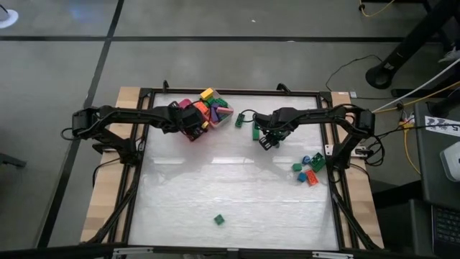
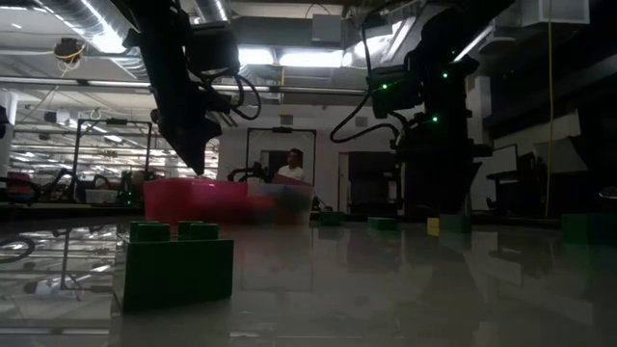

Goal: Sort blocks by size
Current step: Put the big green block into the white bin

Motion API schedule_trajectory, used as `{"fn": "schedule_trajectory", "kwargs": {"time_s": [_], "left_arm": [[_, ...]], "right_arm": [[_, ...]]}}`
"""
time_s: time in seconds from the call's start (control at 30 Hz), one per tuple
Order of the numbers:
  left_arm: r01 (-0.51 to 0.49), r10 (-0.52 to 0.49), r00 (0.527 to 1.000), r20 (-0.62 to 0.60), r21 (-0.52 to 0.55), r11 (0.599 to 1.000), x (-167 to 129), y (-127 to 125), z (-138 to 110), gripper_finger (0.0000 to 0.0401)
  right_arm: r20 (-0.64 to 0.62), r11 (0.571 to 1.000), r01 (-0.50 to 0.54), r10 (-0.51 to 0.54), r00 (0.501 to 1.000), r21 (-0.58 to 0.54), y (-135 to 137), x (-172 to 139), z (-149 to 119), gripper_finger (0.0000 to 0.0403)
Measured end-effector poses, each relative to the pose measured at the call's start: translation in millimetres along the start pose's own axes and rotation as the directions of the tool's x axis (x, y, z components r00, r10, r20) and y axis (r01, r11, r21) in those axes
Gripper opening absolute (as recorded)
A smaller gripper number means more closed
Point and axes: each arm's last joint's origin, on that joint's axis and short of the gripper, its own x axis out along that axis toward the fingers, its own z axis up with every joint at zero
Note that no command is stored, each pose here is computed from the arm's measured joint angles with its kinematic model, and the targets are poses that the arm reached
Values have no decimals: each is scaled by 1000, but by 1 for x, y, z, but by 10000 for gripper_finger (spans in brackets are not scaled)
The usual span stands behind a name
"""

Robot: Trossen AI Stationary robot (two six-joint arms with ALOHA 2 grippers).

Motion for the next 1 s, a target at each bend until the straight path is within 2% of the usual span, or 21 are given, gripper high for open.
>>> {"fn": "schedule_trajectory", "kwargs": {"time_s": [0.37, 0.77, 0.87, 1.0], "left_arm": [[0, 0, 1000, 1, -7, 1000, 0, 0, 0, 193], [0, 0, 1000, 1, -8, 1000, 0, 0, 0, 193], [0, 0, 1000, 1, -8, 1000, 0, 0, 0, 193], [0, 0, 1000, 1, -8, 1000, 0, 0, 0, 193]], "right_arm": [[6, 1000, 6, -6, 1000, -2, 0, 1, 0, 156], [7, 1000, -8, 8, 1000, -2, -5, 28, -12, 154], [12, 1000, -12, 12, 1000, -13, -5, 29, -12, 134], [31, 997, -36, 38, 999, -73, -2, 29, -10, 74]]}}
